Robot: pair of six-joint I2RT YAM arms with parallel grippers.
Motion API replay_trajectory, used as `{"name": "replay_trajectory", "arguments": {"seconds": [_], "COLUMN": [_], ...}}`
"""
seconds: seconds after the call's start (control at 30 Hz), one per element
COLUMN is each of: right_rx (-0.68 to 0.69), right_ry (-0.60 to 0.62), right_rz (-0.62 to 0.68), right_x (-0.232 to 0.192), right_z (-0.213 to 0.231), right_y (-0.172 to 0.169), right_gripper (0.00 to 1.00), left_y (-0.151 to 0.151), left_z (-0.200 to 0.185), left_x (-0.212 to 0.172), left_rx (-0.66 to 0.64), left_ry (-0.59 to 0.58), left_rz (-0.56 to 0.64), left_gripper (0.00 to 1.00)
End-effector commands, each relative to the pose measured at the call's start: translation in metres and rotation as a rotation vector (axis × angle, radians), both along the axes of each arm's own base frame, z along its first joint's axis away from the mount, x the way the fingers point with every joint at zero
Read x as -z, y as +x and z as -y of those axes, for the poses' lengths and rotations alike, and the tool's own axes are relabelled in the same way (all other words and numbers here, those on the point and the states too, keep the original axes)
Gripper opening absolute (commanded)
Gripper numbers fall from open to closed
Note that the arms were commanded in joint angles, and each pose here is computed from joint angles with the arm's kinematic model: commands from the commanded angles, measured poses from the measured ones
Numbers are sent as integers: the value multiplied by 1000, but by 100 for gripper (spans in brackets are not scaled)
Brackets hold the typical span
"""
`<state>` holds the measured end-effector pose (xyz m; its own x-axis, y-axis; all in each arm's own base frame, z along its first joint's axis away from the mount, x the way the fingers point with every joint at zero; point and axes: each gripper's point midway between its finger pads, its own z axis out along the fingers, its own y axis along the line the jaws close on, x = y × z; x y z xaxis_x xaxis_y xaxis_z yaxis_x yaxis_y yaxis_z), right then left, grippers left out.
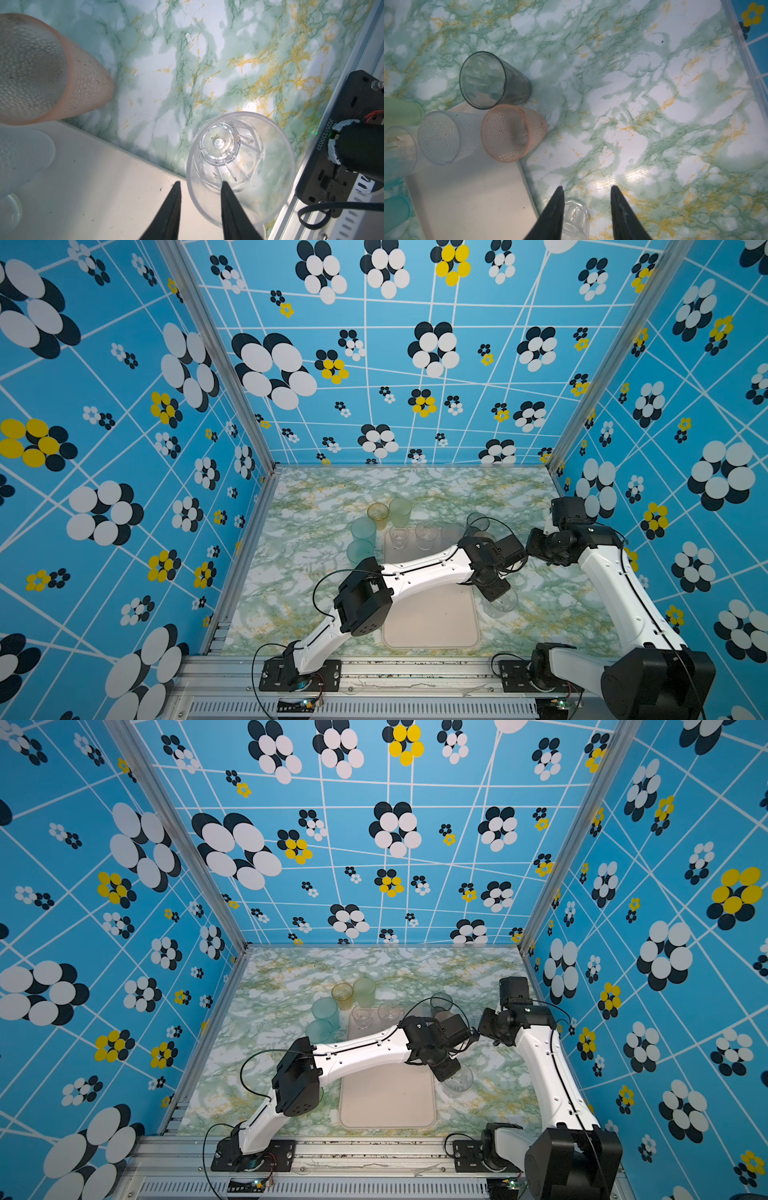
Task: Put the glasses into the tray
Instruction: 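Lower the left gripper into the clear stemmed glass and close it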
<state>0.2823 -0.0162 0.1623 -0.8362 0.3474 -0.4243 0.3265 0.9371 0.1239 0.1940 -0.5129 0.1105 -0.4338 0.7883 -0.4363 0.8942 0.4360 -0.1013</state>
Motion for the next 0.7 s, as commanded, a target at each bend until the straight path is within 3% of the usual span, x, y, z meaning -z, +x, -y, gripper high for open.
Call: {"name": "replay_trajectory", "arguments": {"seconds": [0.0, 0.67], "right_rx": [-17, -20], "right_ry": [4, 12], "right_rz": [-2, -7], "right_x": [2, 7], "right_z": [0, 2], "right_y": [-4, -7], "right_gripper": [40, 40], "left_y": [8, 8], "left_z": [-2, -1], "left_x": [3, 18], "left_rx": [0, 15], "left_ry": [23, 68], "left_rz": [13, -20], "left_gripper": [34, 23]}}
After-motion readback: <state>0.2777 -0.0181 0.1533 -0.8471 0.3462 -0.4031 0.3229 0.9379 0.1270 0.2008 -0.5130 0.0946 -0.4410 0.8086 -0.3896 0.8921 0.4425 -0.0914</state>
